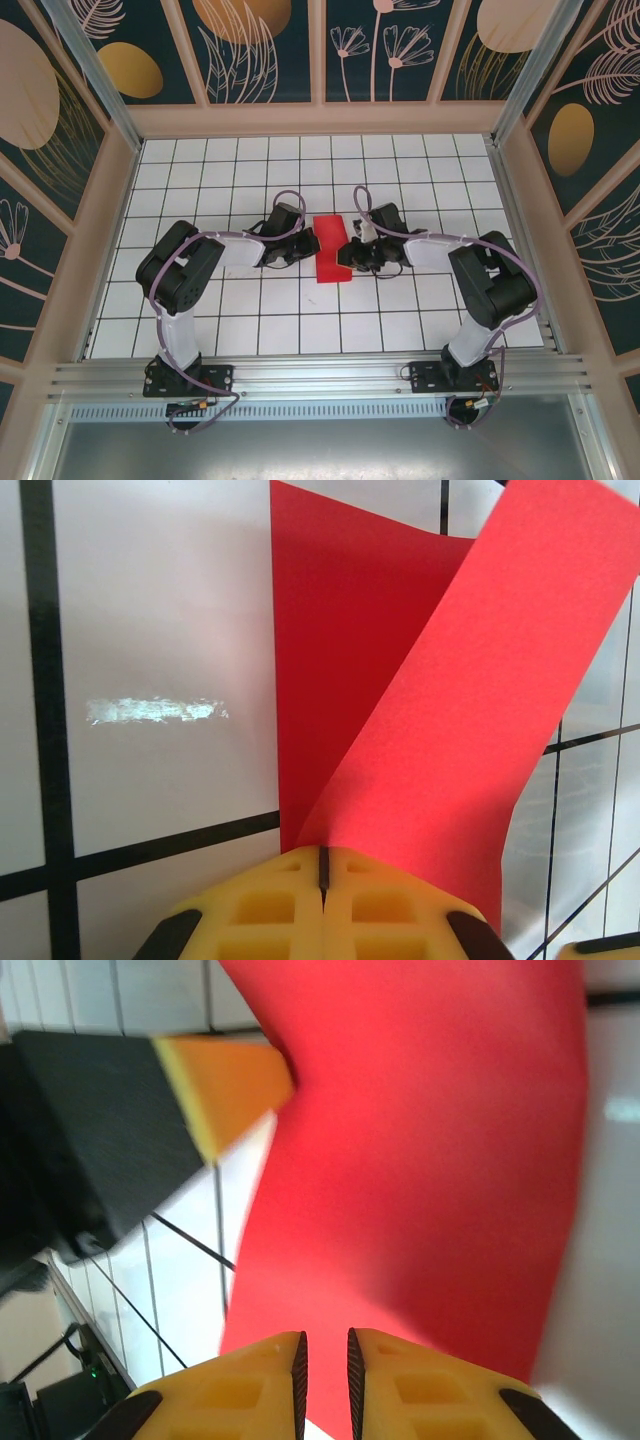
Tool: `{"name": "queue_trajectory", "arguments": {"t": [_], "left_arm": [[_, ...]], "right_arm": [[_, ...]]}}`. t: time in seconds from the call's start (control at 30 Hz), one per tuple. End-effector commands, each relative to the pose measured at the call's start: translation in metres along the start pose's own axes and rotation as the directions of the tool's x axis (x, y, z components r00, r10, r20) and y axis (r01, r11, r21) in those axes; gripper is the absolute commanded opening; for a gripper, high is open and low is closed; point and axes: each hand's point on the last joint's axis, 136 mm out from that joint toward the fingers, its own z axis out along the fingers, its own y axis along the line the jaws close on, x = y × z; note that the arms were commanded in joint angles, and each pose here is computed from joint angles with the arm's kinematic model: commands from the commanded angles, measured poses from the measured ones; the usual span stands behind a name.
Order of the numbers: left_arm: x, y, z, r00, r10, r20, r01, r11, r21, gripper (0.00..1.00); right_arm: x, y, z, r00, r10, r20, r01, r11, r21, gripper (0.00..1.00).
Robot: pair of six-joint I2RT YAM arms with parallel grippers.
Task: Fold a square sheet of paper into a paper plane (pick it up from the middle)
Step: Fold the square sheet of paper in half at the center of the table.
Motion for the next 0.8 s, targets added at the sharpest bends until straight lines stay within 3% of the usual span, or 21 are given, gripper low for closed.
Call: {"name": "queue_trajectory", "arguments": {"t": [0.0,0.17,0.4,0.77], "left_arm": [[0.033,0.055,0.011,0.995,-0.041,-0.094,0.024,0.983,-0.180,0.00],[0.034,0.056,0.011,0.995,-0.040,-0.096,0.022,0.983,-0.181,0.00],[0.034,0.056,0.011,0.995,-0.038,-0.097,0.020,0.983,-0.180,0.00],[0.035,0.057,0.011,0.994,-0.035,-0.102,0.015,0.983,-0.184,0.00]], "right_arm": [[0.016,-0.009,0.004,0.999,0.034,-0.034,-0.034,0.999,0.003,0.21],[0.023,-0.028,0.005,0.998,0.059,-0.036,-0.056,0.995,0.078,0.21],[0.015,-0.001,-0.009,1.000,0.008,-0.007,-0.008,1.000,0.021,0.21],[0.042,-0.039,0.008,0.994,0.084,-0.073,-0.077,0.993,0.091,0.21]]}}
